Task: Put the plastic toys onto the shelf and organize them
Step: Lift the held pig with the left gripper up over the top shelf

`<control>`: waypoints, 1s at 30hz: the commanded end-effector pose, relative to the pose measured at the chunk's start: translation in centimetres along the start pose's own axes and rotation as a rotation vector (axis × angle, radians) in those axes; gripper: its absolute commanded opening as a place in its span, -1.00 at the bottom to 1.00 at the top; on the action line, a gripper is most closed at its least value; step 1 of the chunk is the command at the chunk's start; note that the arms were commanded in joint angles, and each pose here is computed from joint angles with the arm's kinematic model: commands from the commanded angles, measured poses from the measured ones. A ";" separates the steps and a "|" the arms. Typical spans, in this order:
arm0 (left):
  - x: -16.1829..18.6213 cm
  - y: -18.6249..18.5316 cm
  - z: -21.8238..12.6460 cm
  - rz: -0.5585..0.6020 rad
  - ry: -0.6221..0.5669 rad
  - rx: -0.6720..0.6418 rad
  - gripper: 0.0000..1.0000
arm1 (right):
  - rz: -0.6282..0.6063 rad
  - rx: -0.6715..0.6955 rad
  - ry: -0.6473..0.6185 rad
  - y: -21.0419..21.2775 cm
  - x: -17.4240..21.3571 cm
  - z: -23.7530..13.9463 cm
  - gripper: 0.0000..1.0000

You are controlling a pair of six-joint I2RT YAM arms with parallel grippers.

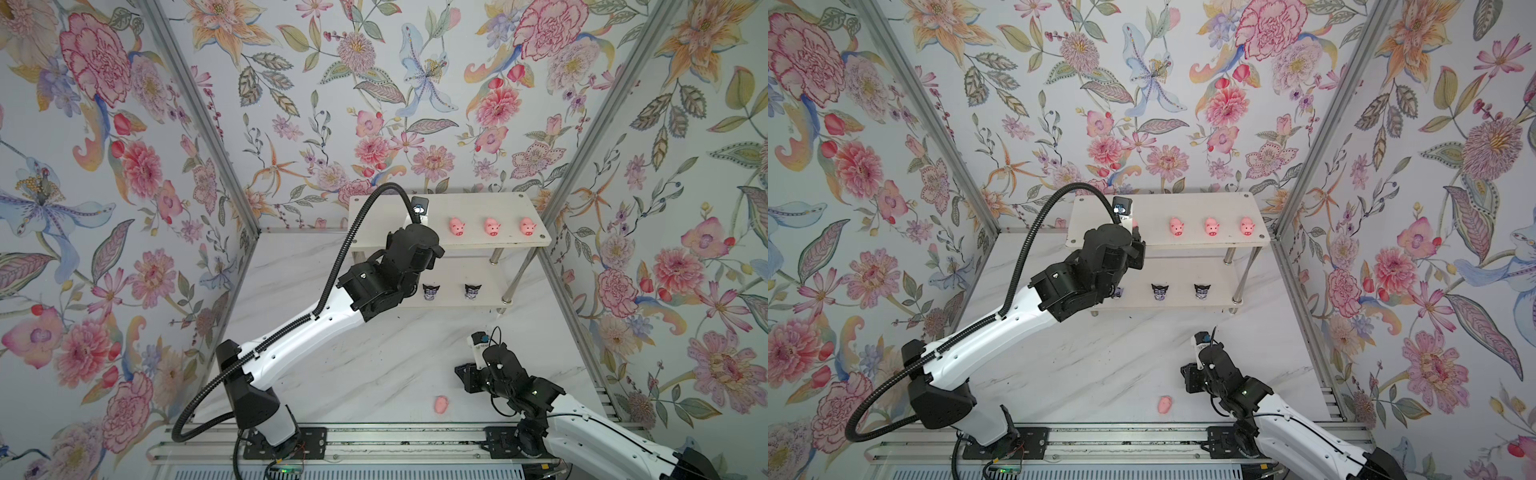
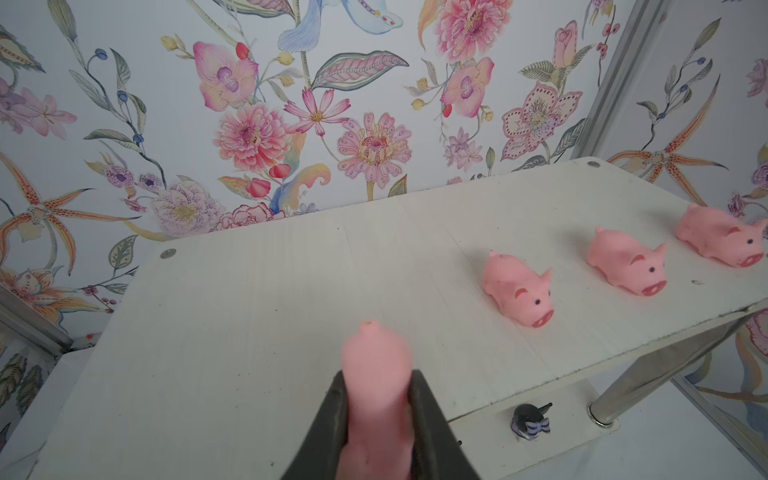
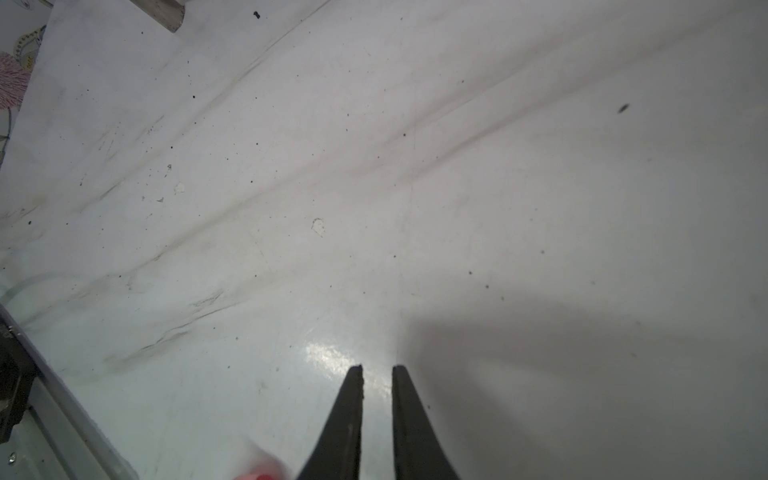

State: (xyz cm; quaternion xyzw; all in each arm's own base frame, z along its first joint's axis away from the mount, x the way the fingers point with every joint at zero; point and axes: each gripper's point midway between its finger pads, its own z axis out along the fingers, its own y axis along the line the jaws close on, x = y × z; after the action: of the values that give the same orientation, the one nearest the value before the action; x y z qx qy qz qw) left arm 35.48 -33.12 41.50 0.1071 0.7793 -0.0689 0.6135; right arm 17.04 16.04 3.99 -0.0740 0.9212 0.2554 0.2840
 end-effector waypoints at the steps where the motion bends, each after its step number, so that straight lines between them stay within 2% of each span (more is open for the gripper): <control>1: 1.1 0.5 1.9 0.077 0.079 -0.040 -0.50 | -0.010 -0.012 0.001 -0.1 0.2 -0.2 -0.66; 10: 0.7 -0.1 4.3 0.069 0.110 -0.081 -0.51 | 0.003 -0.037 -0.020 0.0 0.0 -0.6 -0.65; 16: 0.9 1.3 5.1 0.047 0.132 -0.114 -0.51 | 0.006 -0.044 -0.010 0.1 0.2 -0.6 -0.65; 27: 2.8 2.6 5.7 -0.013 0.152 -0.106 -0.36 | 0.007 -0.052 -0.007 0.2 0.3 -0.6 -0.65; 30: 3.2 3.3 5.7 -0.039 0.149 -0.098 -0.23 | 0.026 -0.036 -0.020 -0.4 0.0 -0.6 -0.64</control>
State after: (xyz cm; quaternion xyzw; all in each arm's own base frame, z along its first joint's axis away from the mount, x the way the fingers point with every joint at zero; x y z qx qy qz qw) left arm 41.00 -32.72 37.24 0.0779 0.8218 -0.0260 0.5638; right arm 16.85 16.07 4.89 -0.0713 0.9105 0.2851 0.2909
